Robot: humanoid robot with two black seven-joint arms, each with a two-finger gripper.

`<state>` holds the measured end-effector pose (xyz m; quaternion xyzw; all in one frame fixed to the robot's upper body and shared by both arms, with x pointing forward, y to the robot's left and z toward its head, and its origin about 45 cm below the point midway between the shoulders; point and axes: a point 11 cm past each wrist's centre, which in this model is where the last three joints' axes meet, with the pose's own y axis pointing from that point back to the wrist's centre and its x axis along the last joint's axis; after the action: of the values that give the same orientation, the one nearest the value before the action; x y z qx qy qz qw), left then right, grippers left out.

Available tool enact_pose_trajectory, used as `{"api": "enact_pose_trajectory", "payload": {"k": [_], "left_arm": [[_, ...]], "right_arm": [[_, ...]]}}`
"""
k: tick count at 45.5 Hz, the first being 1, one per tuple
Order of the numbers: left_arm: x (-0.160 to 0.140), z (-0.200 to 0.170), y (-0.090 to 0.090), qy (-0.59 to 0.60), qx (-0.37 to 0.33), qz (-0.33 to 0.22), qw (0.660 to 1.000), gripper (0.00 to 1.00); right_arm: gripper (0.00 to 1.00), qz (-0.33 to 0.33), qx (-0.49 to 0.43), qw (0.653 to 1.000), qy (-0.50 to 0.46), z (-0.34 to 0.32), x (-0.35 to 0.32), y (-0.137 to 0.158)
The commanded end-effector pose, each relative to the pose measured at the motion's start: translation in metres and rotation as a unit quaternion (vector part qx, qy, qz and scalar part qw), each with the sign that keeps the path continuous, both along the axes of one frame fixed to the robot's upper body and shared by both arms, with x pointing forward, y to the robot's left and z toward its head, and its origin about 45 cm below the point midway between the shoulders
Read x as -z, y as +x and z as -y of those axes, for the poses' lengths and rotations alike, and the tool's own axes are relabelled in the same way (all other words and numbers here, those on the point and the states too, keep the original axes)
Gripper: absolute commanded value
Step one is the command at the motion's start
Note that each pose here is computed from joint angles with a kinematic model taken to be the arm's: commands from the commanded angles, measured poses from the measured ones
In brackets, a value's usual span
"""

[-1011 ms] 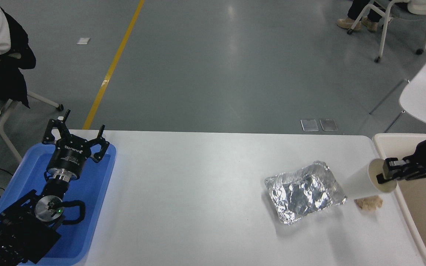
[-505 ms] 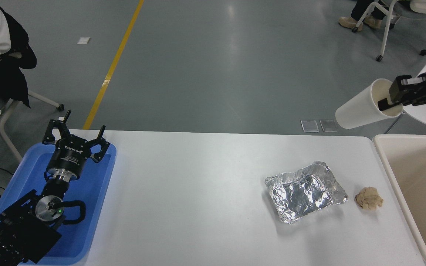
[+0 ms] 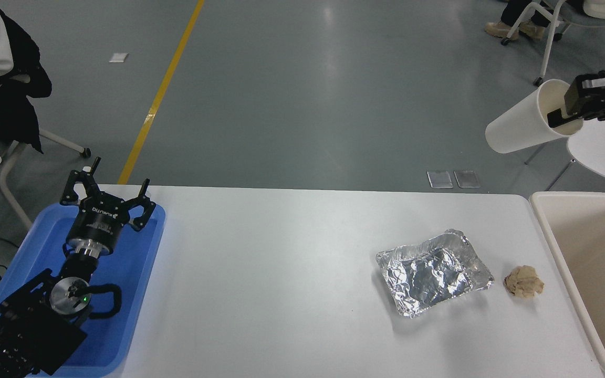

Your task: Pick up paper cup place in dustbin

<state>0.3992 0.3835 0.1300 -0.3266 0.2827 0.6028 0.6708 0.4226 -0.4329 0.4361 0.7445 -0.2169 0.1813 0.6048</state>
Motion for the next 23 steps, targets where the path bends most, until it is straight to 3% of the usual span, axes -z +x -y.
{"api": "enact_pose_trajectory", "payload": {"k": [1, 13, 20, 23], "left_arm": [[0.000, 0.000, 0.000, 0.000, -0.001, 0.000, 1.000, 1.00], [0.000, 0.000, 0.000, 0.000, 0.000, 0.000, 1.000, 1.00], [0.000, 0.000, 0.000, 0.000, 0.000, 0.000, 1.000, 1.00], [0.000, 0.000, 0.000, 0.000, 0.000, 0.000, 1.000, 1.00]], "right_arm": [[0.00, 0.085, 0.120, 0.989, -0.023, 0.087, 0.017, 0.017], [0.00, 0.120, 0.168, 0.970, -0.129, 0.142, 0.074, 0.006], [0.00, 0.133, 0.253, 0.926, -0.247, 0.184, 0.091, -0.014], [0.00, 0.127, 0.323, 0.892, -0.288, 0.207, 0.114, -0.035]]}}
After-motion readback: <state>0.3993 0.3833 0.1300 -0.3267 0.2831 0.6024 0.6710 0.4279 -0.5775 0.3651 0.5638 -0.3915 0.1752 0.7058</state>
